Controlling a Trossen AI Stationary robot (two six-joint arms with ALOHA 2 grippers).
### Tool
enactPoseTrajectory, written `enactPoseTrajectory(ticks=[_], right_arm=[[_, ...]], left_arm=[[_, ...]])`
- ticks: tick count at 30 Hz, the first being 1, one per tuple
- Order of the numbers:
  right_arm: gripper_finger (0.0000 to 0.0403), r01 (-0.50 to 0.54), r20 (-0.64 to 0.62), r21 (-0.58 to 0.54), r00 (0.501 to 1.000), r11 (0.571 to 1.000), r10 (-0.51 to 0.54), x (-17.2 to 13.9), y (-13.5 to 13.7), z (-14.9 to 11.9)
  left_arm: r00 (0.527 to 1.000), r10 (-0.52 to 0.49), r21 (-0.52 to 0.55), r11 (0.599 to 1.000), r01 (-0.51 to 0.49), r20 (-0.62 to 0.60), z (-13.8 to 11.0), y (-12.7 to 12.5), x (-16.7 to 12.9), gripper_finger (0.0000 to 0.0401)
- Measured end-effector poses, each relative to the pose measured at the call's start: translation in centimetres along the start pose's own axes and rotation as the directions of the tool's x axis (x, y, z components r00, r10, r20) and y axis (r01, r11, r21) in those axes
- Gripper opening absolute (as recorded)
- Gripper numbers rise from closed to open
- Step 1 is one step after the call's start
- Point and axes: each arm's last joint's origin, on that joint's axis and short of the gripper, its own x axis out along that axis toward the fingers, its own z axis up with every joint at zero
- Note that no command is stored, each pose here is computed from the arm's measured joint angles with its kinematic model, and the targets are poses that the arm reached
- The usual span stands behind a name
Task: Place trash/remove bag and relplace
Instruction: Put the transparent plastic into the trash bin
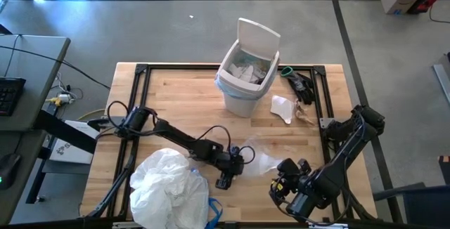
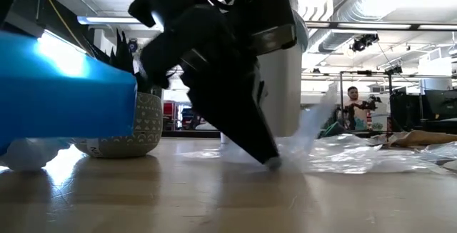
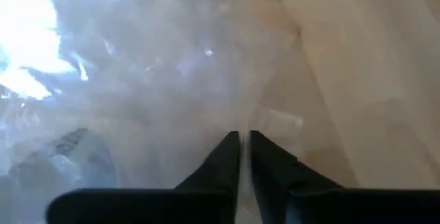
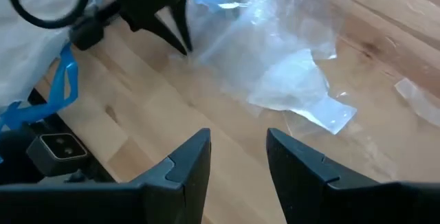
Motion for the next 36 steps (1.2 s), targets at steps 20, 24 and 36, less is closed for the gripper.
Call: enactPoseTrajectory(ticks=[20,24,36], right_arm=[[0.0130,-0.006,0.041,-0.001,0.999,1.000,0.006,0.0,0.0,0.1],[0.0130,-0.007,0.045,0.000,0.999,1.000,0.007,0.0,0.0,0.1],[0.0130,-0.025,0.107,0.006,0.994,1.000,0.024,0.0,0.2,0.3]], left_arm=[[0.969,-0.043,0.049,0.998,0.032,0.244,4.4,-1.2,-9.6,0.0000],[0.953,-0.007,0.073,0.997,-0.016,0.303,5.1,-1.0,-12.8,0.0000],[0.862,0.109,0.052,0.987,-0.154,0.496,6.2,3.6,-22.2,0.0000]])
